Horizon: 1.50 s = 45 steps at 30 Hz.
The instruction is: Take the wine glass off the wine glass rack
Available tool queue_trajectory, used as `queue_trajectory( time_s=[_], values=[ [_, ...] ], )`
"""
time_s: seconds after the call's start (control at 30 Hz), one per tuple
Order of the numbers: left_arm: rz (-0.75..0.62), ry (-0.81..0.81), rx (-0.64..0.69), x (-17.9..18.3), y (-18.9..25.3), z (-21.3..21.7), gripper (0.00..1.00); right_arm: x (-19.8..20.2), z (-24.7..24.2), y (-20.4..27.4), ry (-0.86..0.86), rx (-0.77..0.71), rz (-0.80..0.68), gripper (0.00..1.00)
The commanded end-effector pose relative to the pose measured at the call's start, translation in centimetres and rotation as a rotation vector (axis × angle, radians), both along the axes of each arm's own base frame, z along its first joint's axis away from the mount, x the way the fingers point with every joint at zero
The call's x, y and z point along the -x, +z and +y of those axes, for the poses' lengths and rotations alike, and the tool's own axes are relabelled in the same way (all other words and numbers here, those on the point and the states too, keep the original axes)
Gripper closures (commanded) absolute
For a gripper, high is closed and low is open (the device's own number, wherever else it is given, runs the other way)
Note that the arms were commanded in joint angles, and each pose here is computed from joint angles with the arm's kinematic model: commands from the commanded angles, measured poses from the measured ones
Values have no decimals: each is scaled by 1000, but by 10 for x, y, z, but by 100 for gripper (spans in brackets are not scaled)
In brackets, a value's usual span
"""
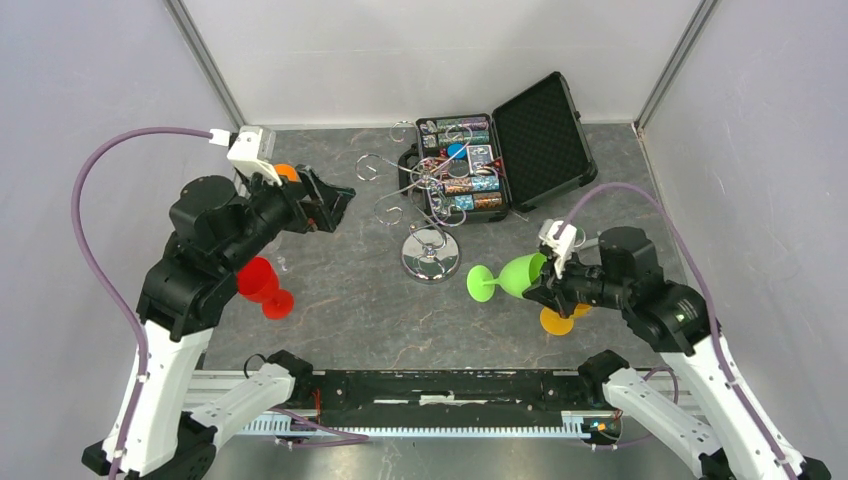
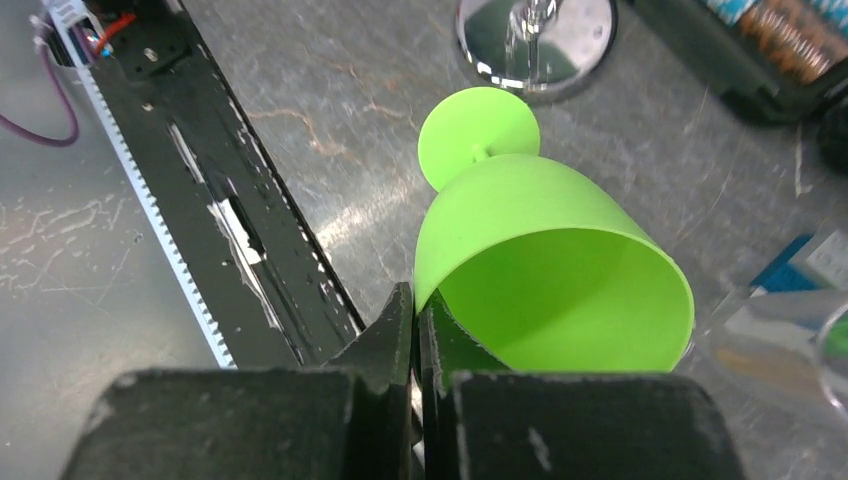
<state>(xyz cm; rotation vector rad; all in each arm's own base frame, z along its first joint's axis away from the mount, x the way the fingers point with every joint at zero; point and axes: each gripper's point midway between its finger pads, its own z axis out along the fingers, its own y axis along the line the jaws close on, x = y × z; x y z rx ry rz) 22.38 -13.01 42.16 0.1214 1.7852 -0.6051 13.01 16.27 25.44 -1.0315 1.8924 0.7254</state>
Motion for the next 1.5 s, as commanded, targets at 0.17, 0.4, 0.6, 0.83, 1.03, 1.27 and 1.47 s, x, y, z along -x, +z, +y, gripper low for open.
queue_trajectory(
  time_s=[0.17,0.4,0.6,0.83,1.03,1.27,1.47],
  values=[
    [46,121,-99,-19,-23,19,0,-21,-9,-44,-164,102,155,100],
    [62,148,-113,-21,-31,23,0,-22,-14,-59,-284,176,278,100],
    [74,159,-114,-23,-35,24,0,-9,0,-70,-243,204,305,100],
    [59,170,-116,-22,-31,28,0,-3,25,-76,-220,290,270,100],
    [52,170,-106,-18,-29,29,0,2,29,-78,-243,407,237,98],
    [44,162,-98,-14,-26,29,0,5,33,-78,-240,477,208,89],
    [30,150,-88,-10,-22,29,0,4,23,-85,-267,547,203,85]
  ],
)
